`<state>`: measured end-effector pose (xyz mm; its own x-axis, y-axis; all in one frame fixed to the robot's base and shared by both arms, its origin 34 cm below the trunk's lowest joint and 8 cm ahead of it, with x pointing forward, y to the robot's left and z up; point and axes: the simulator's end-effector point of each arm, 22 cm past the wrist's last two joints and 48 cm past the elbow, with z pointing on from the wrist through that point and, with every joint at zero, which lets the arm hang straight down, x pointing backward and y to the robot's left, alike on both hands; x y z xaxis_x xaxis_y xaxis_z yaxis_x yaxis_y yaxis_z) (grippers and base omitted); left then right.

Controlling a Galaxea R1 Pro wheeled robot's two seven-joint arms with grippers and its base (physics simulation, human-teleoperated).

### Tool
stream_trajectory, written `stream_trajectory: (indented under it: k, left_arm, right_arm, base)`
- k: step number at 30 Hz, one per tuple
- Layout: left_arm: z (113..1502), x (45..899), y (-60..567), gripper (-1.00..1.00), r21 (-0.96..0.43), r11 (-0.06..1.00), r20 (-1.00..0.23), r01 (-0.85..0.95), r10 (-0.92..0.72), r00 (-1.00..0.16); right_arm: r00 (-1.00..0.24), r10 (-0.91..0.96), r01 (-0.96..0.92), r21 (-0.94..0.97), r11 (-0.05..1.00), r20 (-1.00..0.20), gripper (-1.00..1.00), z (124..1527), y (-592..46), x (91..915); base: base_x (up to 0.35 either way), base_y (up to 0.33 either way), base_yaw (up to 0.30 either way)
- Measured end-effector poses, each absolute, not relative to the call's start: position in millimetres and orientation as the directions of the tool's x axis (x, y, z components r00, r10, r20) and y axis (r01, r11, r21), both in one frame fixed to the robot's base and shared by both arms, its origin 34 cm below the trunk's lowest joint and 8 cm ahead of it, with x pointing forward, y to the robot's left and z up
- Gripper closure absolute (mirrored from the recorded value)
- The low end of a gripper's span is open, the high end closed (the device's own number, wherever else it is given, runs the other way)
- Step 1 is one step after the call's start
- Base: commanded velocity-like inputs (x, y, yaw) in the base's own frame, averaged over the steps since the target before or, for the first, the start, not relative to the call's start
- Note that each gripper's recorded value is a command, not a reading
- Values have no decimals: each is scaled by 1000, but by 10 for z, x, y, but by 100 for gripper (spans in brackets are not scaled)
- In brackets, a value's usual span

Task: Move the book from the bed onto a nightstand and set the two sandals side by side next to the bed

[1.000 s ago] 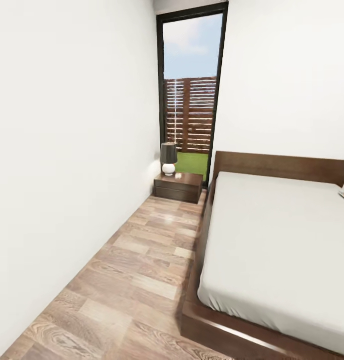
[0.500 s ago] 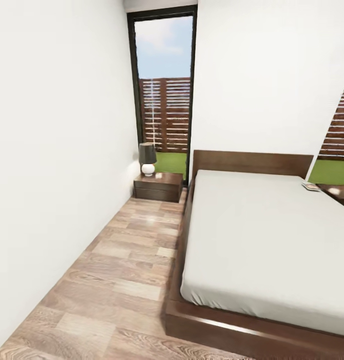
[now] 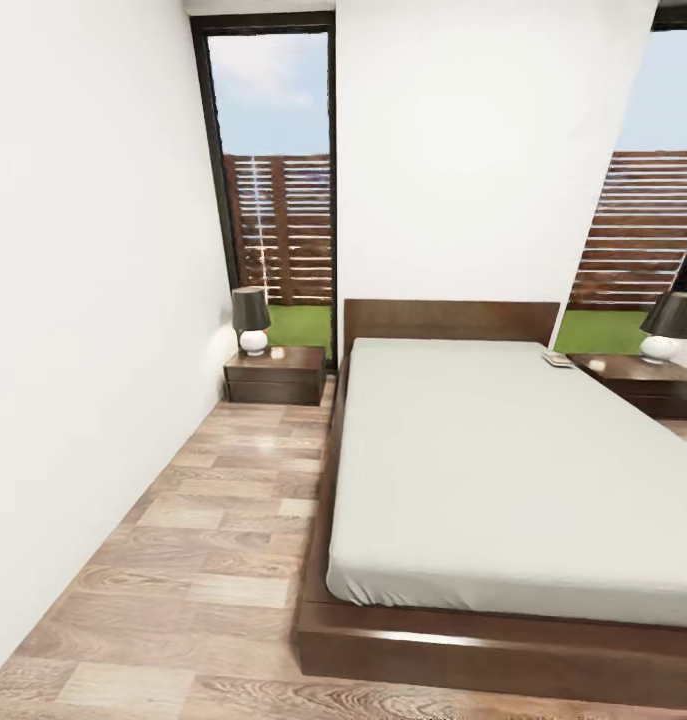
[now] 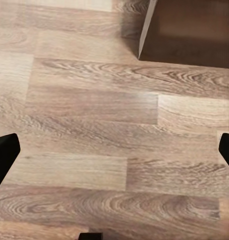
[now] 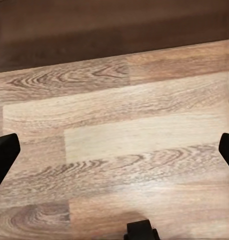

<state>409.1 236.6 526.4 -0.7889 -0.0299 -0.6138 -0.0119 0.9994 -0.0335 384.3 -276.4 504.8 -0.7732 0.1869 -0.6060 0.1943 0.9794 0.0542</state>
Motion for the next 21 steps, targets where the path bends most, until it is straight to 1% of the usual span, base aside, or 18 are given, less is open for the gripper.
stream_trajectory:
  k: [21]
  left_arm:
    - [5264,4091,2366,-100,-33,999,-614,-12,-30,-789]
  right_arm:
    - [-773,187,194,54,979,-606,-100,5048,-2764,3843]
  base:
    - [0,0,-283]
